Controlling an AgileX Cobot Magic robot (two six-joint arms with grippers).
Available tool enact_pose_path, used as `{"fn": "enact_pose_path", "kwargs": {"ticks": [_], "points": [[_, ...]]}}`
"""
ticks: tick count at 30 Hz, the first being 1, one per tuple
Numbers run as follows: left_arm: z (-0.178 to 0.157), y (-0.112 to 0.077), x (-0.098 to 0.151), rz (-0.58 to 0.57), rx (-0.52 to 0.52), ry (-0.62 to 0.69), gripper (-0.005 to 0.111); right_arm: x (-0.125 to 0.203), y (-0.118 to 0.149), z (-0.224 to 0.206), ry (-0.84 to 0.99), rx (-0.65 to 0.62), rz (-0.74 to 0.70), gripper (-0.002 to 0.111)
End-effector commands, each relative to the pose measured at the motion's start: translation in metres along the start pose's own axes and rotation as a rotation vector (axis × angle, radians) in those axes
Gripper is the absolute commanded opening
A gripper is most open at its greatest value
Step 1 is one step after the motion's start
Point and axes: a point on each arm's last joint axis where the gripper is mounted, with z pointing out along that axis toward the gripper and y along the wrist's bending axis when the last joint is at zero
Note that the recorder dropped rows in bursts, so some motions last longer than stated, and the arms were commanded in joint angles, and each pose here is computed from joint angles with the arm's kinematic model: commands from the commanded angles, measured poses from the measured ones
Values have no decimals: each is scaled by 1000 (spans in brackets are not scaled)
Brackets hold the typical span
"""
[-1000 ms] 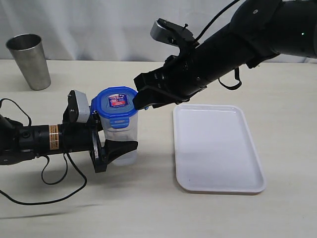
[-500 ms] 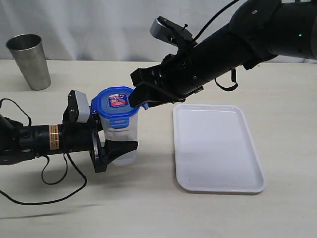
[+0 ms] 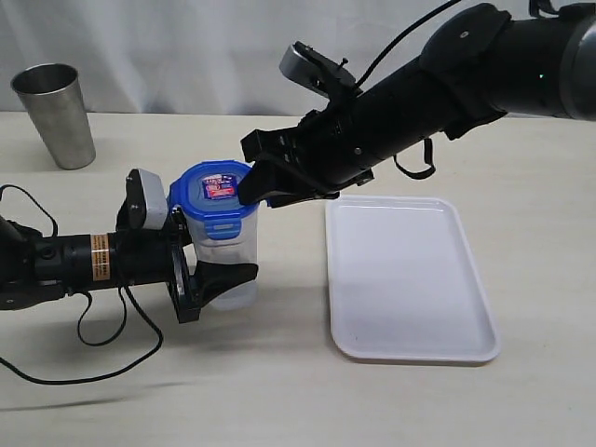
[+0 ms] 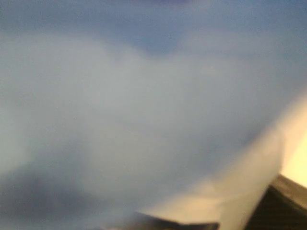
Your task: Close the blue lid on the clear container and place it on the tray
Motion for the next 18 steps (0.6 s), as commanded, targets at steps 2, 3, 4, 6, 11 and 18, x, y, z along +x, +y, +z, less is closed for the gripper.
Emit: {"fn": "enact_pose_path", "kwargs": {"ticks": [2, 3, 4, 6, 11, 18], "points": [[1, 1, -6, 12, -6, -27, 0, 10, -13, 18, 93, 7, -10, 42], [1, 1, -6, 12, -6, -27, 0, 11, -13, 19, 103, 4, -13, 42], [1, 1, -6, 12, -6, -27, 0, 11, -14, 19, 111, 0, -13, 42], [1, 1, -6, 12, -6, -27, 0, 12, -14, 20, 120, -3, -12, 42], [1, 1, -6, 12, -6, -27, 0, 14, -13, 20, 142, -10, -16, 41], [1, 1, -6, 12, -6, -27, 0, 16, -12, 19, 162, -26, -11, 34]]}}
